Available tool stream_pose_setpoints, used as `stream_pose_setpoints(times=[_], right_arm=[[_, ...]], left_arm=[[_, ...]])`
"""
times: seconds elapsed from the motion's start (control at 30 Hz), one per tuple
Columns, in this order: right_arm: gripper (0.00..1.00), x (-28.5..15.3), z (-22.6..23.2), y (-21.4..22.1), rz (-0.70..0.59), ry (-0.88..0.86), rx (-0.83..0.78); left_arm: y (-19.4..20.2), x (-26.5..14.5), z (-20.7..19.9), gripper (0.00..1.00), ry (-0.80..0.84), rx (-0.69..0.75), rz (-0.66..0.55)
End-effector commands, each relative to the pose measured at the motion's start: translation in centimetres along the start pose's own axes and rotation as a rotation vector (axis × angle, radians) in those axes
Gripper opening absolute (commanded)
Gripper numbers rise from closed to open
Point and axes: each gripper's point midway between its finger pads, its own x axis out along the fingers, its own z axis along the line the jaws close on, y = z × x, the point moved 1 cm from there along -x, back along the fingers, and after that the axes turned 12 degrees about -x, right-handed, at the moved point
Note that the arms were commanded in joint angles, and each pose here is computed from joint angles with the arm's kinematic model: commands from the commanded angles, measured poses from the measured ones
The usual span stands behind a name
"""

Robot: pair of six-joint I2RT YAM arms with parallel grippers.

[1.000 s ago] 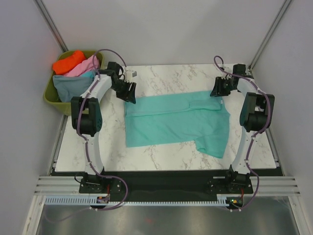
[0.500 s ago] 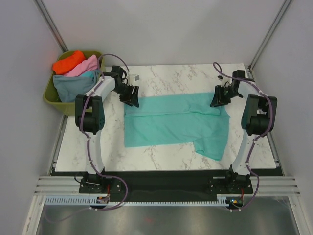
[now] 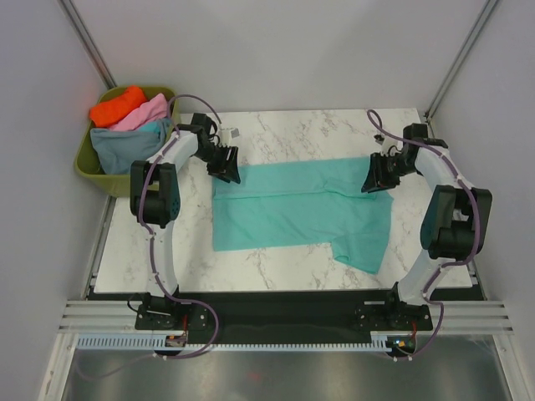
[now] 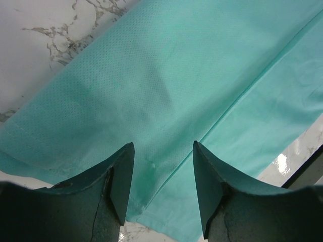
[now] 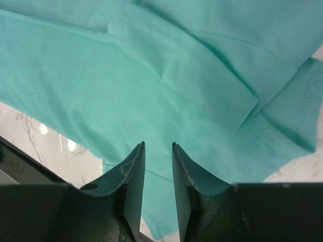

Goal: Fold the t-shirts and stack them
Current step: Fold the tshirt

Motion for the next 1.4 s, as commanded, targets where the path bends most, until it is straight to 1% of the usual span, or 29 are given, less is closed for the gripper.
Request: stream_pose_setpoints(times=[0.0,0.07,0.13,0.27,0.47,0.57,0.7,0.87,1.13,1.37], right_arm=[[0.36,-1.4,2.0,-0.1,-0.033,-0.019,-0.035],[0.36,-0.7,1.1,-0.8,-0.043,0.001,-0.02],[0.35,-0.3,0.3,-3.2,-0.069,0.013,-0.036],[0.35,2.9,-1.6,-7.3,-0.06,0.037,-0.094],[0.34,6.8,-1.2,-9.9,-0.048,-0.001,-0.152],[0.34,8.9,0.5,-10.6,-0.032,-0.028,-0.194],[0.35,10.7,1.9,-10.5,-0.01,-0.056,-0.217],[0.35,12.4,2.8,-9.3,0.031,-0.084,-0.218],[0.35,12.2,3.1,-8.4,0.046,-0.089,-0.218],[0.35,13.1,3.0,-7.0,0.081,-0.104,-0.201]], left_arm=[[-0.9,-0.3,-1.3,0.57,0.048,-0.028,-0.021],[-0.8,-0.3,-1.5,0.57,0.049,-0.036,-0.02],[-0.2,-0.1,-1.2,0.57,0.048,-0.049,-0.006],[1.0,0.4,-0.8,0.57,0.041,-0.066,0.025],[1.5,1.0,-0.1,0.58,0.016,-0.08,0.041],[1.3,1.2,0.1,0.58,0.013,-0.088,0.042],[1.6,1.4,0.5,0.59,-0.006,-0.097,0.051],[1.6,1.2,0.6,0.59,-0.015,-0.093,0.045],[1.4,1.2,0.6,0.59,-0.017,-0.093,0.04],[1.3,1.2,0.5,0.59,-0.014,-0.092,0.037]])
